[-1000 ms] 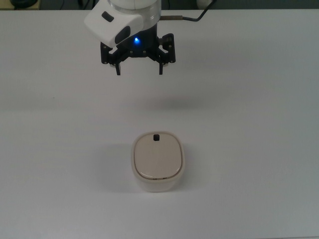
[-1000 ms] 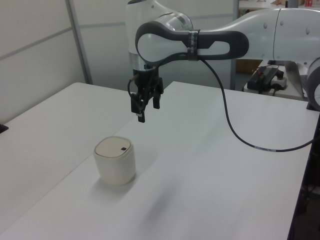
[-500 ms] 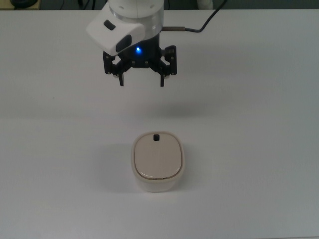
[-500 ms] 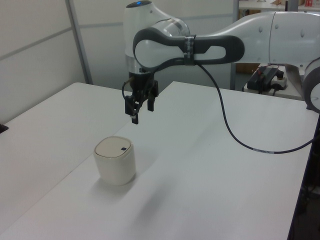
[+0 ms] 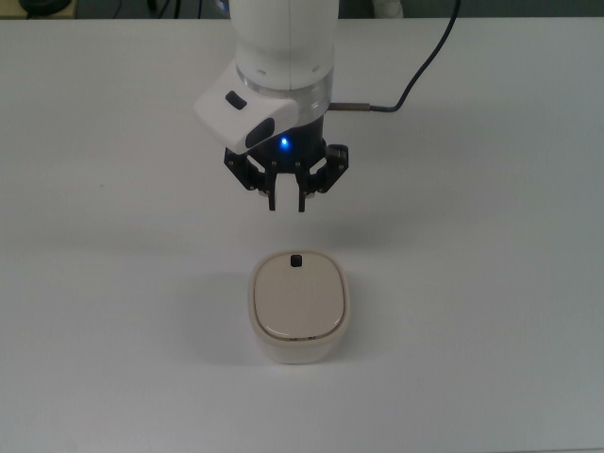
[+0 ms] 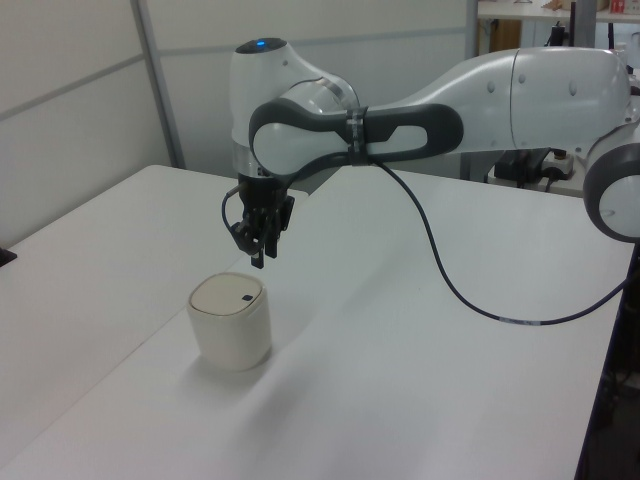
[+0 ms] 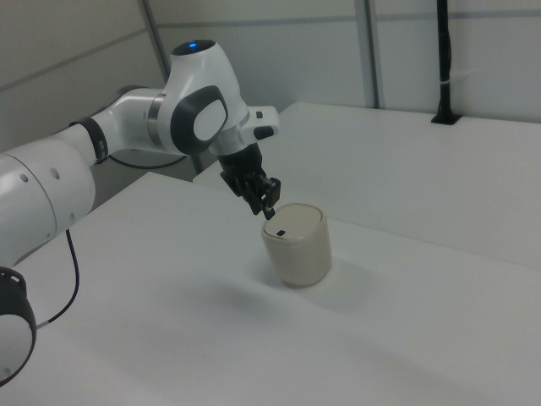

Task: Open the trash can
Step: 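Move the gripper down toward the dark tab on the trash can lid, then hook the gripper fingers under the lid tab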

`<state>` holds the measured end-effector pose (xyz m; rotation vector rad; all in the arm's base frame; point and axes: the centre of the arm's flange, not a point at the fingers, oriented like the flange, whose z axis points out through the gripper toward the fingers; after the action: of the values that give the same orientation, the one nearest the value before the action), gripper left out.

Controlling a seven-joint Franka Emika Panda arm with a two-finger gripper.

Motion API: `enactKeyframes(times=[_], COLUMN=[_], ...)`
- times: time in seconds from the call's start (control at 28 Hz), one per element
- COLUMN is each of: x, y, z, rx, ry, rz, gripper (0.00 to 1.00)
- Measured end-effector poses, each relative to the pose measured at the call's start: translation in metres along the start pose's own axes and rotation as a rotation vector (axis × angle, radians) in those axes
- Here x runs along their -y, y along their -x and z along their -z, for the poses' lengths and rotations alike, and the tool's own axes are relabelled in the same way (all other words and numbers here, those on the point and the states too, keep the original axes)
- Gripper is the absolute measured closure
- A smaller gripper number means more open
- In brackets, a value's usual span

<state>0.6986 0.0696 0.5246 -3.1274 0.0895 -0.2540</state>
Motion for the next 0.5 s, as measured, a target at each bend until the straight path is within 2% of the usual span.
enactKeyframes(times=[0.11,0.14,0.29,0.32,0.5], x=[0.002,0.003,0.008,0.01,0.018], y=[-0.004,-0.006,-0.01,-0.011,-0.015], z=[-0.008,-0.012,-0.027,-0.03,-0.051], rx=[-0.016,-0.024,-0.039,-0.041,-0.053], ry=[0.007,0.009,0.021,0.025,0.036], rz=[-0.013,-0.016,-0.02,-0.02,-0.022], gripper=[0.73,0.8,0.92,0.99,0.99])
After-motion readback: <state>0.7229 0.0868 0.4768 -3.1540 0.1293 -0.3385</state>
